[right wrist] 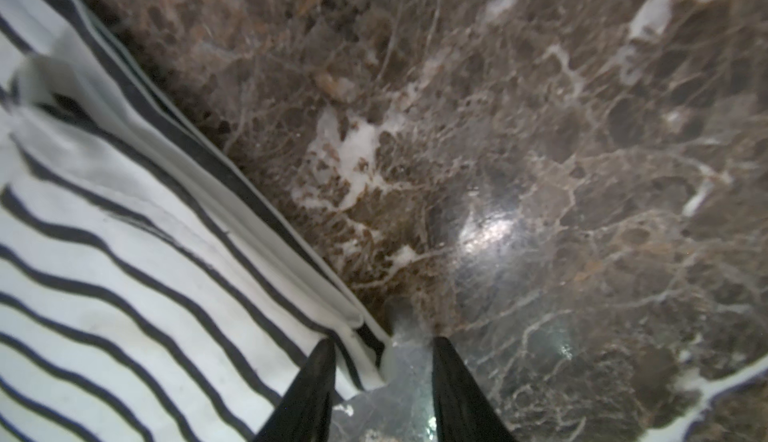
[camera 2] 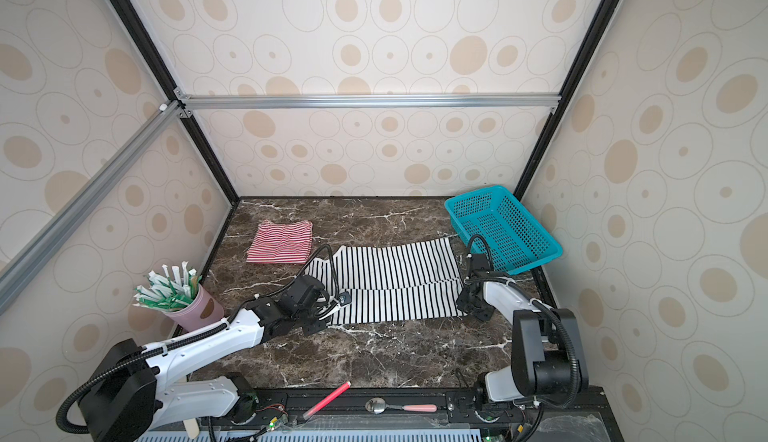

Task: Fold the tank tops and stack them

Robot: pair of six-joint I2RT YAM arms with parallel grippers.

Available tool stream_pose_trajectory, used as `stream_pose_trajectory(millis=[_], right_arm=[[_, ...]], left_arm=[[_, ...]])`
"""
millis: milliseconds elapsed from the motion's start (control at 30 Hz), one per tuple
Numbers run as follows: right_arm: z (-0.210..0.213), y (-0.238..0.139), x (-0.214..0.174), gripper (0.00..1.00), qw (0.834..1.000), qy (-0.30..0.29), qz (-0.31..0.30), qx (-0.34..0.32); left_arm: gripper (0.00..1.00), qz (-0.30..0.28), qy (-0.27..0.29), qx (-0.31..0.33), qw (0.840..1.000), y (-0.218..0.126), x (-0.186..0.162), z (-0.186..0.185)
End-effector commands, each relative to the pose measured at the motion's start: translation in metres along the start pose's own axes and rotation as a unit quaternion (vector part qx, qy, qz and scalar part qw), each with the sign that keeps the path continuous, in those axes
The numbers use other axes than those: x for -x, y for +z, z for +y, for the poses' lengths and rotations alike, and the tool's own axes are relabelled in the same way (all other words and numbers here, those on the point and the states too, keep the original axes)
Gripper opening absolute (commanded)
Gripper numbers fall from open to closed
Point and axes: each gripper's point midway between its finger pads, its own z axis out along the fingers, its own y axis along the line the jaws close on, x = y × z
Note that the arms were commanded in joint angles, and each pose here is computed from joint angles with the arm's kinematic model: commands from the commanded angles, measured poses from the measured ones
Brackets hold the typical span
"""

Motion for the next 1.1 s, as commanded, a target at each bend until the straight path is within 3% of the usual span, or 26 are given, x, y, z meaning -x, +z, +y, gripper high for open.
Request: stream_pose_trajectory(millis=[0,233,500,767,1067], right_arm=[[0.001,0.002,0.002,0.39,1.0,-0.005,0.009,-0.003],[0.004,0.006,-0.002,0.31,1.0,-0.012,0.019,0.003],[0.01,0.004,-0.003,0.0,1.0,-0.014,0.018,0.021],[0.022,-0.027,-0.007,0.0,0.997,-0.052,-0.009,0.053],[0.028,-0.066,0.003,0.0,0.994,-0.059,-0.041,0.08]], left_arm=[[0.33,-0.007,0.003,0.002,1.0,-0.007,0.01,0.004],[0.33,-0.008,0.0,0.005,1.0,-0.008,0.008,0.004],[0.36,0.005,0.009,-0.019,1.0,0.001,-0.003,-0.013],[0.38,0.019,0.03,-0.042,0.998,0.019,-0.012,-0.035],[0.37,0.025,0.039,-0.02,0.999,0.035,-0.011,-0.029]])
